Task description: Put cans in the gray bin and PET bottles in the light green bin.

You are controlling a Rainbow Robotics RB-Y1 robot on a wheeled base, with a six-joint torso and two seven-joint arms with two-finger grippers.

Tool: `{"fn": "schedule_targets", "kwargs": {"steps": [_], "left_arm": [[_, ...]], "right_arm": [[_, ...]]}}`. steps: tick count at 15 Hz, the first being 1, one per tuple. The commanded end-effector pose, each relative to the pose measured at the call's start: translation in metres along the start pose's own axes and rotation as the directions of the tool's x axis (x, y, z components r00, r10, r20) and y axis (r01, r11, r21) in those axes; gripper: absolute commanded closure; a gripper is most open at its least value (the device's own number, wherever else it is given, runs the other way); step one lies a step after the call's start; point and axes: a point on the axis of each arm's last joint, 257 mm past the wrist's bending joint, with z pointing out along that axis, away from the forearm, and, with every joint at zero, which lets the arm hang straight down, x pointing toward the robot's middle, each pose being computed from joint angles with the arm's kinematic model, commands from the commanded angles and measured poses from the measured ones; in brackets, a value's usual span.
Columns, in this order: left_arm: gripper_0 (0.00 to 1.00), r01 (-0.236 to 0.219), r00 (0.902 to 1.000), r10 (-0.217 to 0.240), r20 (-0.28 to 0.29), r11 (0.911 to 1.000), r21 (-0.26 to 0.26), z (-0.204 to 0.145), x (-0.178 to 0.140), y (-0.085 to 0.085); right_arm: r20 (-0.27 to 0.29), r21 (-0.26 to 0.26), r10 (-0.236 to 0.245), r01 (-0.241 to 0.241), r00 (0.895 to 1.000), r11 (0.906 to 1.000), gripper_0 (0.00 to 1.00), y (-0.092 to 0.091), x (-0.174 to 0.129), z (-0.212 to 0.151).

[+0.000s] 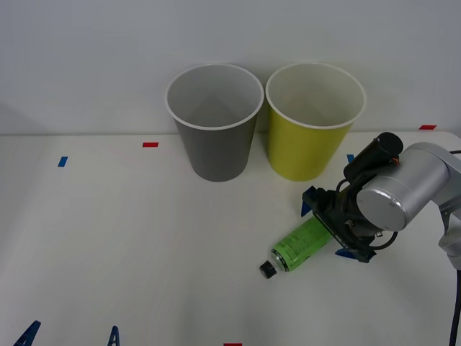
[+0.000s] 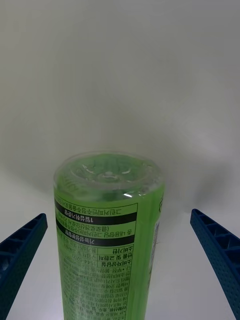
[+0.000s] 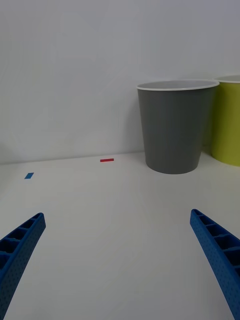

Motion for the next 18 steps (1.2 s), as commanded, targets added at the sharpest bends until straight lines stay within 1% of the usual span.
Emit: {"fn": "schedule_targets", "kwargs": {"steps": [1,4,5,6,7,8,9,10,12,15,16,18], "left_arm": [[0.00,0.000,1.0000,0.000,0.000,1.0000,0.000,0.000,0.000,0.000],[0.00,0.000,1.0000,0.000,0.000,1.0000,0.000,0.000,0.000,0.000],[0.00,0.000,1.0000,0.000,0.000,1.0000,0.000,0.000,0.000,0.000],[0.00,0.000,1.0000,0.000,0.000,1.0000,0.000,0.000,0.000,0.000],[0.00,0.000,1.0000,0.000,0.000,1.0000,0.000,0.000,0.000,0.000],[0.00,0.000,1.0000,0.000,0.000,1.0000,0.000,0.000,0.000,0.000],[0.00,0.000,1.0000,0.000,0.000,1.0000,0.000,0.000,0.000,0.000],[0.00,0.000,1.0000,0.000,0.000,1.0000,0.000,0.000,0.000,0.000],[0.00,0.000,1.0000,0.000,0.000,1.0000,0.000,0.000,0.000,0.000],[0.00,0.000,1.0000,0.000,0.000,1.0000,0.000,0.000,0.000,0.000],[0.00,0.000,1.0000,0.000,0.000,1.0000,0.000,0.000,0.000,0.000],[0.00,0.000,1.0000,0.000,0.000,1.0000,0.000,0.000,0.000,0.000]], "right_arm": [[-0.007,0.008,-0.020,0.020,1.000,0.9998,0.00,-0.001,0.001,0.010],[-0.007,0.005,-0.040,0.040,0.999,0.9992,0.00,0.000,0.002,0.011],[-0.007,0.004,-0.047,0.047,0.999,0.9989,0.12,0.001,0.002,0.010],[-0.006,0.005,-0.056,0.056,0.998,0.9984,0.56,0.000,0.002,0.011],[-0.002,0.006,-0.064,0.064,0.998,0.9980,0.91,0.000,0.002,0.011],[0.009,0.009,-0.072,0.072,0.997,0.9974,0.97,-0.001,0.000,0.012],[0.018,0.011,-0.079,0.078,0.997,0.9969,1.00,-0.001,-0.002,0.012],[0.030,0.013,-0.090,0.089,0.996,0.9959,1.00,-0.001,-0.002,0.013],[0.040,0.017,-0.096,0.095,0.995,0.9953,1.00,-0.002,-0.003,0.015],[0.041,0.009,-0.104,0.104,0.994,0.9946,1.00,-0.001,-0.001,0.013],[0.037,-0.002,-0.100,0.100,0.994,0.9950,1.00,0.000,0.000,0.012],[0.033,-0.070,-0.102,0.104,0.994,0.9922,1.00,0.014,0.006,-0.003]]}}
